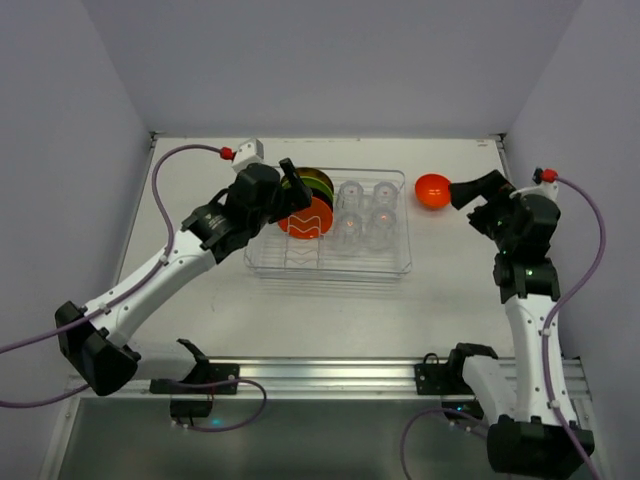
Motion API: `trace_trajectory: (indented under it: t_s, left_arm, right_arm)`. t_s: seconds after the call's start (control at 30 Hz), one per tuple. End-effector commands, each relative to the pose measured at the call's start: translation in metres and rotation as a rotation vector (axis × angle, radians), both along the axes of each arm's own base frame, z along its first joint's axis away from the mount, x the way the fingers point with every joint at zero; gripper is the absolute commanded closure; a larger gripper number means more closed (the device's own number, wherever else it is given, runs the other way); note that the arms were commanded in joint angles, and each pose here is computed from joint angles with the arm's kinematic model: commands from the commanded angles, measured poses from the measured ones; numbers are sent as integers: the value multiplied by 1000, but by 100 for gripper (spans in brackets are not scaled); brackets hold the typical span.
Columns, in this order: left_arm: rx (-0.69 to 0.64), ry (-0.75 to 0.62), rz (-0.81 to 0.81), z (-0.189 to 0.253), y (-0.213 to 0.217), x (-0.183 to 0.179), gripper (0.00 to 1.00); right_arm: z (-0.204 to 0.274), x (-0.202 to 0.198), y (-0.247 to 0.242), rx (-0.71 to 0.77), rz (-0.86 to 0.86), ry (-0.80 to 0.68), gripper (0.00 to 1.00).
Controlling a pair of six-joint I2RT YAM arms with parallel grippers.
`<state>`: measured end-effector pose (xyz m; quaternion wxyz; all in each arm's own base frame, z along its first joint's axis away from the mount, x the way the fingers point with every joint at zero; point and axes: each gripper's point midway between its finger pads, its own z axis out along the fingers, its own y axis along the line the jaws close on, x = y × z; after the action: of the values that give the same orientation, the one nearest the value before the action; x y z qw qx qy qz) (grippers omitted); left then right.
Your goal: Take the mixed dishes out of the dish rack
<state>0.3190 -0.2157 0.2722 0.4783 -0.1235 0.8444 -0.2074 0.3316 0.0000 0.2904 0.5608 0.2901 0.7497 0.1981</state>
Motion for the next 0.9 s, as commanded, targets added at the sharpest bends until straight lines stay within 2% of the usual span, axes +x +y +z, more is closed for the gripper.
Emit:
trace_trajectory:
  t_s: [0.0, 0.1, 0.17, 0.2, 0.3, 0.4, 0.5, 0.57, 0.67, 0.77, 0.87]
  left_arm:
    - [-242, 152, 223, -1, -12, 14, 0]
    - [-403, 239, 397, -12, -15, 20, 0]
    - [-455, 275, 494, -22, -8, 19, 1]
    - [-543, 288, 568, -23, -7, 20, 1]
    - [-636, 285, 654, -37, -5, 26, 8]
    - [-639, 281, 719, -46, -4, 37, 9]
    - [-636, 292, 756, -53, -11, 48, 8]
    - [-616, 303, 785, -62, -14, 56, 9]
    - [-600, 314, 814, -70, -19, 68, 17]
    - [-587, 328, 820, -78, -24, 77, 37]
    - [-575, 332, 840, -89, -24, 81, 38]
  right_arm:
    - [-9, -22, 45, 141, 201, -49, 1]
    - [-18, -46, 46, 168, 183, -50, 1]
    - [-29, -58, 45, 186, 157, -44, 1]
    - [-30, -63, 47, 194, 161, -55, 1]
    - [-30, -86, 54, 195, 189, -99, 1]
    - [-31, -99, 44, 121, 140, -122, 1]
    - [-40, -105, 16, 43, -12, -127, 1]
    - [-43, -108, 11, 29, -37, -139, 1]
    - [-48, -108, 12, 25, -30, -133, 1]
    - [-51, -106, 10, 8, -31, -118, 1]
    - [-52, -106, 14, 3, -9, -117, 1]
